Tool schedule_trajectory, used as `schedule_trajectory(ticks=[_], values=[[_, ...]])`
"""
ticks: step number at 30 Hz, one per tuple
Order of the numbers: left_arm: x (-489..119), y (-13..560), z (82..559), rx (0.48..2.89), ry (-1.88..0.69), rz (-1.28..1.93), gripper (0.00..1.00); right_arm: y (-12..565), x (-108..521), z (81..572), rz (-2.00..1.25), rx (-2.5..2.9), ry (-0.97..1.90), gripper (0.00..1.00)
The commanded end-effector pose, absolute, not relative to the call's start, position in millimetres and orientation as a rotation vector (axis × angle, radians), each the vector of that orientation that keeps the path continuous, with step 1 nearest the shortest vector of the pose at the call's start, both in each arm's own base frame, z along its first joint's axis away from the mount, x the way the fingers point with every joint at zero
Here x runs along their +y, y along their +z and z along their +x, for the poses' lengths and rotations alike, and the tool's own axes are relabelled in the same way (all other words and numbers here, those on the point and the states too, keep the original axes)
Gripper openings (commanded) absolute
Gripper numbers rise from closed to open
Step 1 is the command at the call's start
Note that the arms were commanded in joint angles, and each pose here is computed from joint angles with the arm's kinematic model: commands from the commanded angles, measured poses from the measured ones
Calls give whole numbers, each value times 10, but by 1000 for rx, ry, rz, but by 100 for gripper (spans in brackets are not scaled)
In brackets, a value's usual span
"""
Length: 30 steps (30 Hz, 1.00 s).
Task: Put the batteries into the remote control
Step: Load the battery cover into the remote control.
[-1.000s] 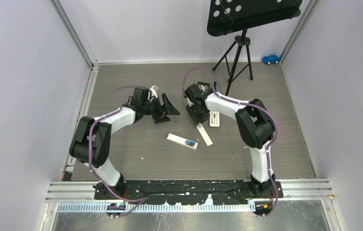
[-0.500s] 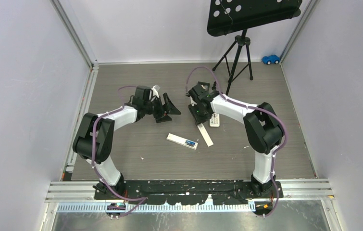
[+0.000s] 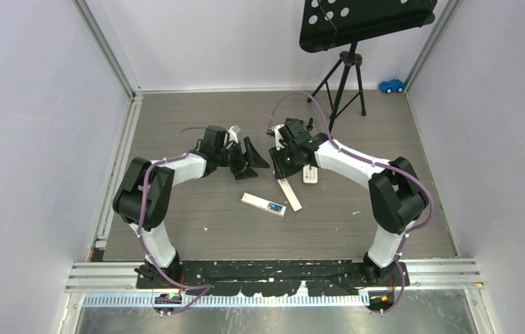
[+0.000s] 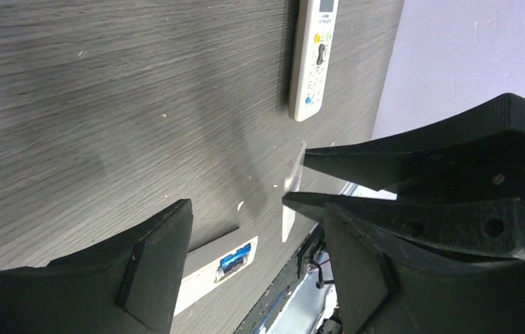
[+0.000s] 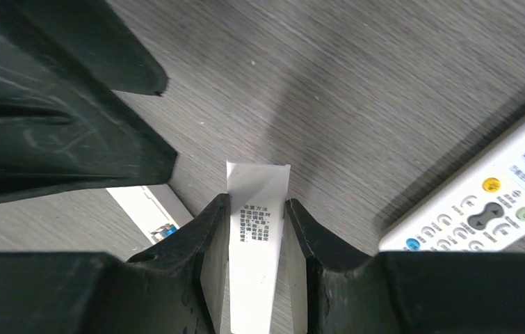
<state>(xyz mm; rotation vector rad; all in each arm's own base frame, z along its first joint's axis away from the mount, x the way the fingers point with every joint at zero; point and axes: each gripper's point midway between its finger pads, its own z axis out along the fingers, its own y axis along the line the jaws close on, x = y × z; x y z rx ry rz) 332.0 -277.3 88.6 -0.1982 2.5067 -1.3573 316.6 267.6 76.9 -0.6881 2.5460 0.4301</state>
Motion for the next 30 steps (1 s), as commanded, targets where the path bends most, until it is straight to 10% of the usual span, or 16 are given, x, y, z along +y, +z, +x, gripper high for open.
schedule_trajectory(ticks=[1,14,22,25,30], values=[[-2933,1146,3442,2414,-1483,-169,69,1110,2907,3166,-706,2421,596,37],[-3127,1092,3319,2443,-1594,-196,46,1210,3044,3120,-716,2382,709,37],[-3216,1266,3148,2404,-1746,-205,1,1110,3044,3195,-654,2416,688,37],[-3204,1313,3123,2385,-1757,-198,0,1092,2999,3237,-606,2434,679,38],[-3171,1292,3153,2393,-1703,-184,0,1167,2912,3218,-550,2433,689,66]])
